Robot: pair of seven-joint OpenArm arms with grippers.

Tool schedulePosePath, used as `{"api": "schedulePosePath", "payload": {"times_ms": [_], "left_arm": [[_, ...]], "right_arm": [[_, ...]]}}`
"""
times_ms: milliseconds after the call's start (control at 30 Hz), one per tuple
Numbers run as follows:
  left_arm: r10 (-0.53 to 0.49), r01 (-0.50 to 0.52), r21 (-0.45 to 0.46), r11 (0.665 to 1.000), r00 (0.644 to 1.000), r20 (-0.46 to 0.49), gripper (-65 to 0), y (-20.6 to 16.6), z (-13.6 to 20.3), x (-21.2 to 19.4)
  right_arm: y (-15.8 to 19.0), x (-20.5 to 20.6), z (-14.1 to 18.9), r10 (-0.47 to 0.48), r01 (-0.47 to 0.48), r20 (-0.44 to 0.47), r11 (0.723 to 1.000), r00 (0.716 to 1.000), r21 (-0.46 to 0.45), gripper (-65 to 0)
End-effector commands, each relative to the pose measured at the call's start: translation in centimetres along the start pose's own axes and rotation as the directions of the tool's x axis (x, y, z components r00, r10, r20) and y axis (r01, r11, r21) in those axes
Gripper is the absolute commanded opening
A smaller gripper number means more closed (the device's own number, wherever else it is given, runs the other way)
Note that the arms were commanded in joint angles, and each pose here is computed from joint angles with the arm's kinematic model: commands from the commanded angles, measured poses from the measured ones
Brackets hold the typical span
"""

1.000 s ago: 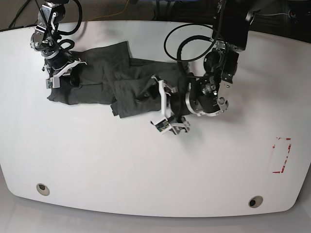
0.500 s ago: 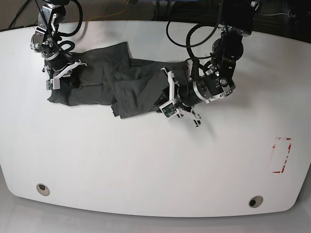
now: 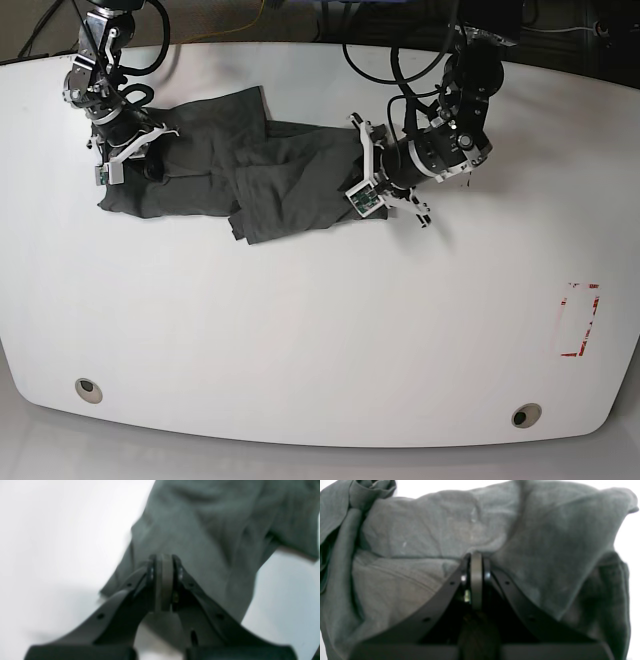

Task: Layout the t-shirt on the table in an organized manner, then fold the t-shirt properly
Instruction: 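Lower the folded end onto the strip and hold it with the left gripper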

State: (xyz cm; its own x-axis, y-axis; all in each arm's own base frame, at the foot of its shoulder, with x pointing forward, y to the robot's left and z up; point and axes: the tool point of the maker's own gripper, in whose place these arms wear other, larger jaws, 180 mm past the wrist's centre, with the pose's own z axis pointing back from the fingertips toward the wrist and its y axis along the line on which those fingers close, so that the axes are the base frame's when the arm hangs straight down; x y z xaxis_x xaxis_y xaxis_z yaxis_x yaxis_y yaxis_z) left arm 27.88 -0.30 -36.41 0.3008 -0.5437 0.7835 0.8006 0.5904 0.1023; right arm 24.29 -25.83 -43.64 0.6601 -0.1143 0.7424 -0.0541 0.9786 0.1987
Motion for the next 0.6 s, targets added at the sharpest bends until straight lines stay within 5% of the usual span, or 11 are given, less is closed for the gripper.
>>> {"api": "schedulePosePath", "payload": {"times_ms": [0, 567], "left_arm": [[0.0, -0.001, 0.033, 0.999, 0.999, 0.036, -62.7, 1.1, 0.8, 0.7], [0.062, -0.06, 0.035, 0.998, 0.996, -0.07, -62.7, 1.5, 1.0, -4.1]], "right_arm": [[-1.0, -2.7, 0.4, 0.032, -0.038, -0.136, 0.999, 0.99, -0.039, -65.0], [-0.4, -0.1, 0.4, 0.068, -0.071, -0.089, 0.997, 0.994, -0.032, -65.0]]}}
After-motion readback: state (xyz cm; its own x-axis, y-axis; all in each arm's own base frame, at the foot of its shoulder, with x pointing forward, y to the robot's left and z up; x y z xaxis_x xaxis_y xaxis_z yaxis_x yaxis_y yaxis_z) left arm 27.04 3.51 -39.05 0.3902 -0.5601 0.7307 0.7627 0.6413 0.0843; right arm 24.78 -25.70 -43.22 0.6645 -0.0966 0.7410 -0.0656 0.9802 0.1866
